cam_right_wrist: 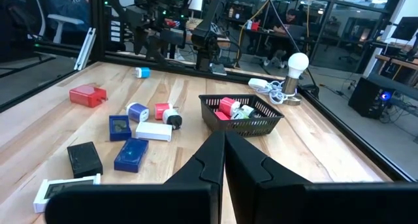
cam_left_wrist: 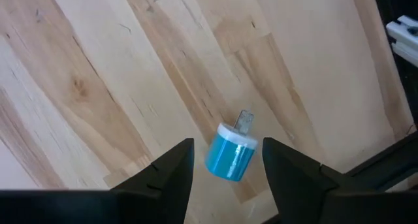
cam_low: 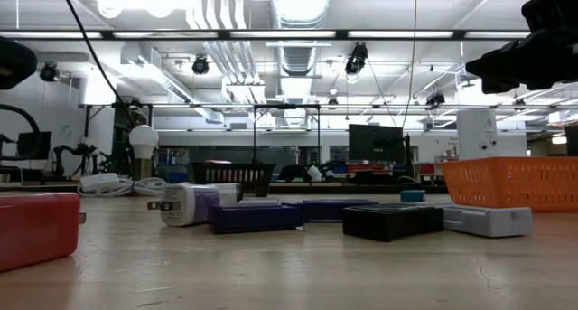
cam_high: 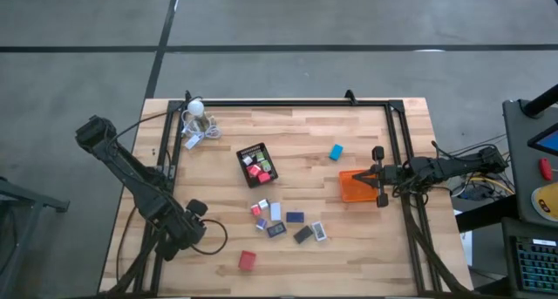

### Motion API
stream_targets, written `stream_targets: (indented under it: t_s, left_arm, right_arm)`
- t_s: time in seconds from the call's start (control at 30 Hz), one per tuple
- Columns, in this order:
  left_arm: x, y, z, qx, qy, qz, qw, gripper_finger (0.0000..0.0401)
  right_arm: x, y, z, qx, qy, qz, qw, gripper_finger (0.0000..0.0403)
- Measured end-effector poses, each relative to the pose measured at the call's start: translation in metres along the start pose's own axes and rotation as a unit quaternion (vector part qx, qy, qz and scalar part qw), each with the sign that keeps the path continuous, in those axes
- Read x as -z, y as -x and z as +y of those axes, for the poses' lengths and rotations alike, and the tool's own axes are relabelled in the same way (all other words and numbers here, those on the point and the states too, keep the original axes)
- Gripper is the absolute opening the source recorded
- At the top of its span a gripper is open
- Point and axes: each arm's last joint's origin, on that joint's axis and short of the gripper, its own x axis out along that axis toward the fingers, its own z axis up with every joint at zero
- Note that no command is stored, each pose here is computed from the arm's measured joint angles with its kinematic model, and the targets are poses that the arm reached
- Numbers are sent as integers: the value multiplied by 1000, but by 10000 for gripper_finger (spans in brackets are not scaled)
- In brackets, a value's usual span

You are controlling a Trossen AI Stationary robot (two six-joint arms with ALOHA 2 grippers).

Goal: Pick & Place Office items
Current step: Put the blue charger adapter in the black bin

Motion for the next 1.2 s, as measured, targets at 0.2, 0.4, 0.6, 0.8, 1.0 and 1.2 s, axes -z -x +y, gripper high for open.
stream_targets:
  t_s: [0.2, 0.4, 0.6, 0.8, 1.0, 1.2]
  left_arm:
    - [2, 0, 0, -3, 35, 10, 999, 186]
    - [7, -5, -1, -3, 27, 20, 999, 186]
    - [12, -13, -1, -1, 15, 20, 1000, 186]
    - [12, -15, -2, 5, -2, 12, 1000, 186]
    - [11, -16, -10, 15, -28, -2, 999, 186]
    - [14, -20, -12, 17, -35, 0, 999, 186]
  right_arm:
    - [0, 0, 0, 0, 0, 0, 1000, 9]
    - [0, 0, 0, 0, 0, 0, 1000, 9]
    - [0, 0, 0, 0, 0, 0, 1000, 9]
    - [0, 0, 0, 0, 0, 0, 1000, 9]
    - [0, 0, 0, 0, 0, 0, 1000, 9]
    - [0, 0, 0, 0, 0, 0, 1000, 9]
